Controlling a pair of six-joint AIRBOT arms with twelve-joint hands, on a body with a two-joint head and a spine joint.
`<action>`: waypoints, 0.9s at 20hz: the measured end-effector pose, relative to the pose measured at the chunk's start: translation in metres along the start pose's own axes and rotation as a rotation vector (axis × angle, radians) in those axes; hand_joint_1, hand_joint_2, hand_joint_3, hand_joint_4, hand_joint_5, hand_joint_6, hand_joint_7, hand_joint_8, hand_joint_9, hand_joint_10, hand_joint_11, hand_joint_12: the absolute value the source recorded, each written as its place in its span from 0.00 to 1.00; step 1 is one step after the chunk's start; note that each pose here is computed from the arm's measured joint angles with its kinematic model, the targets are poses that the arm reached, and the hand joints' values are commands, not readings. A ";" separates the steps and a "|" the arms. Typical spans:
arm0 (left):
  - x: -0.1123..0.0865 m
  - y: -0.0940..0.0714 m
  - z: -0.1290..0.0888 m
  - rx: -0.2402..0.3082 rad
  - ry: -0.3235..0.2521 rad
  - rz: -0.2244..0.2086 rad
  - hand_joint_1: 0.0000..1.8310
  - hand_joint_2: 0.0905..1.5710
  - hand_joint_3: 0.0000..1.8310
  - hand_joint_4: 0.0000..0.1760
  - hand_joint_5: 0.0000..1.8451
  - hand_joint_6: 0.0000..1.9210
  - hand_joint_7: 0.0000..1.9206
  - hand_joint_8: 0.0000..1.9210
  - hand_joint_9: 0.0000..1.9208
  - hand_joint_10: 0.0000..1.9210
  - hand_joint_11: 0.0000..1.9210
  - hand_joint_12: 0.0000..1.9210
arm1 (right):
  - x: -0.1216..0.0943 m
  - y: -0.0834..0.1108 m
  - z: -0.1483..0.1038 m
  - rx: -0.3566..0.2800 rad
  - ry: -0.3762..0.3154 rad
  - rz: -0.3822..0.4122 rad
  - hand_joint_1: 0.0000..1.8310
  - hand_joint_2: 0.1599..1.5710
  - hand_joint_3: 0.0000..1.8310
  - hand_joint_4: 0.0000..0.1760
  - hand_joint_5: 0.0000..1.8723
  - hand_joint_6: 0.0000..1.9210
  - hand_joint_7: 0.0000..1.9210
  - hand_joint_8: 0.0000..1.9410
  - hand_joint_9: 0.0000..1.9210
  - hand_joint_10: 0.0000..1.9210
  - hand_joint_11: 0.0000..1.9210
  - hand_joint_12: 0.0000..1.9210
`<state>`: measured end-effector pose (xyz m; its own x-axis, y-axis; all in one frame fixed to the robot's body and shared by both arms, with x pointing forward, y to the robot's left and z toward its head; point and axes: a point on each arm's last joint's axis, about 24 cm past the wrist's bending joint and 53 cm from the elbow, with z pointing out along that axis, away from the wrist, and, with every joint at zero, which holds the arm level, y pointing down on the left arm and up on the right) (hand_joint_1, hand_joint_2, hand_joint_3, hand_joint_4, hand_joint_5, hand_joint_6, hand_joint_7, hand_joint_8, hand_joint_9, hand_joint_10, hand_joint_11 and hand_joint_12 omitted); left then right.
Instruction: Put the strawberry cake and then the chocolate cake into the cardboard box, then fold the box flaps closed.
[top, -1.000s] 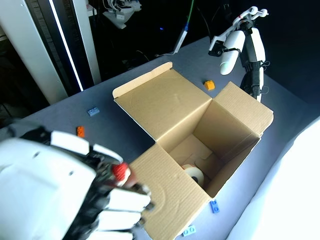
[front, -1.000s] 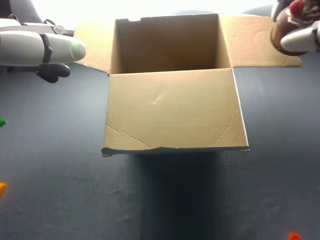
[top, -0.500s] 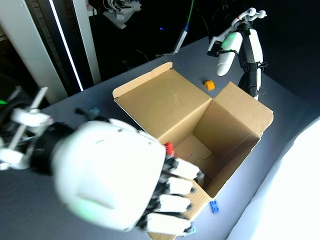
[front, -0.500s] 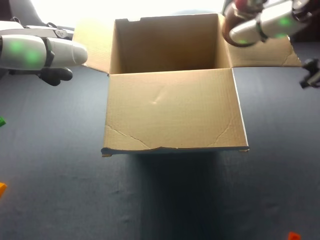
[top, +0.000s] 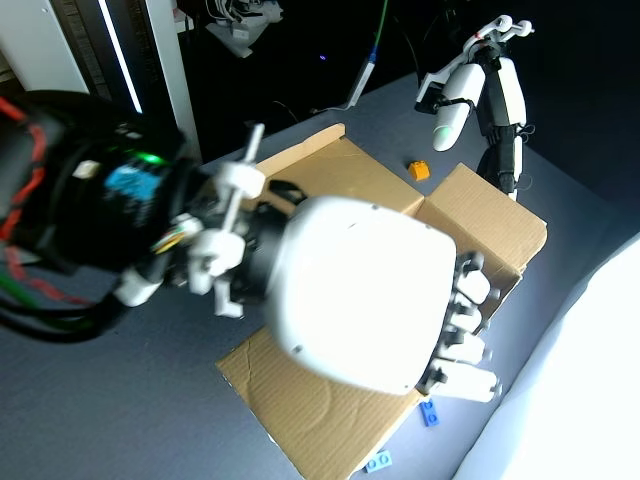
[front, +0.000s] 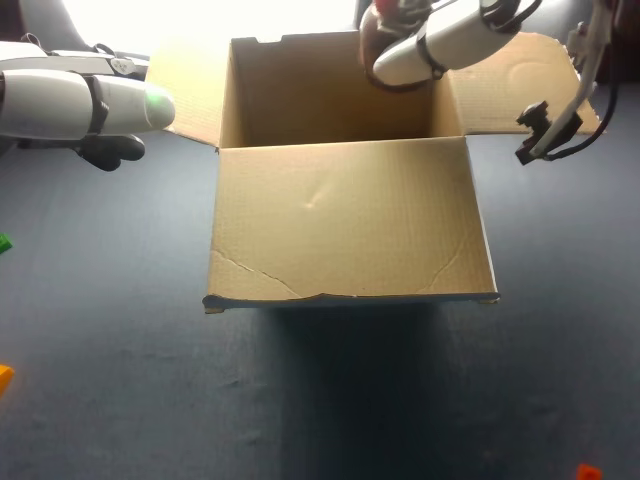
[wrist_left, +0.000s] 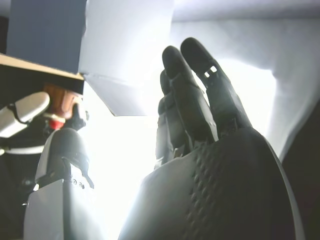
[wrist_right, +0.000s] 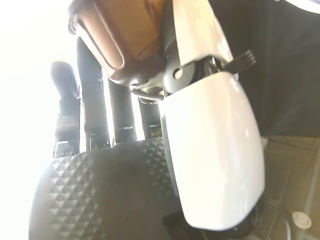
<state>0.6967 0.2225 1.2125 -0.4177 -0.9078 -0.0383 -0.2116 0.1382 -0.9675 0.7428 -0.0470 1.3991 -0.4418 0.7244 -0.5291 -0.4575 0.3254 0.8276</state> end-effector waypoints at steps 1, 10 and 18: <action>0.000 0.000 0.000 0.000 0.000 0.000 0.25 0.68 0.00 0.36 0.11 0.00 0.24 0.00 0.32 0.00 0.15 0.51 | 0.003 0.000 0.003 0.003 0.007 -0.001 0.62 0.79 0.00 0.00 0.35 0.73 0.39 0.77 0.26 0.78 0.10 1.00; 0.002 -0.001 0.002 0.002 0.004 -0.001 0.26 0.68 0.00 0.38 0.11 0.00 0.25 0.00 0.33 0.00 0.16 0.50 | 0.013 -0.003 0.021 0.028 0.036 0.003 0.61 0.80 0.00 0.00 0.34 0.74 0.38 0.78 0.26 0.79 0.10 1.00; 0.002 -0.005 0.003 0.013 0.006 -0.004 0.25 0.68 0.00 0.38 0.10 0.00 0.24 0.00 0.32 0.00 0.16 0.50 | 0.027 -0.006 0.032 0.045 0.065 0.020 0.52 0.71 0.00 0.00 0.26 0.56 0.27 0.56 0.21 0.72 0.05 0.98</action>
<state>0.6997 0.2187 1.2164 -0.4219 -0.9060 -0.0330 -0.2021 0.1295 -0.9708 0.7580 -0.0101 1.3853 -0.5001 0.6909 -0.5220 -0.4137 0.3390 0.8450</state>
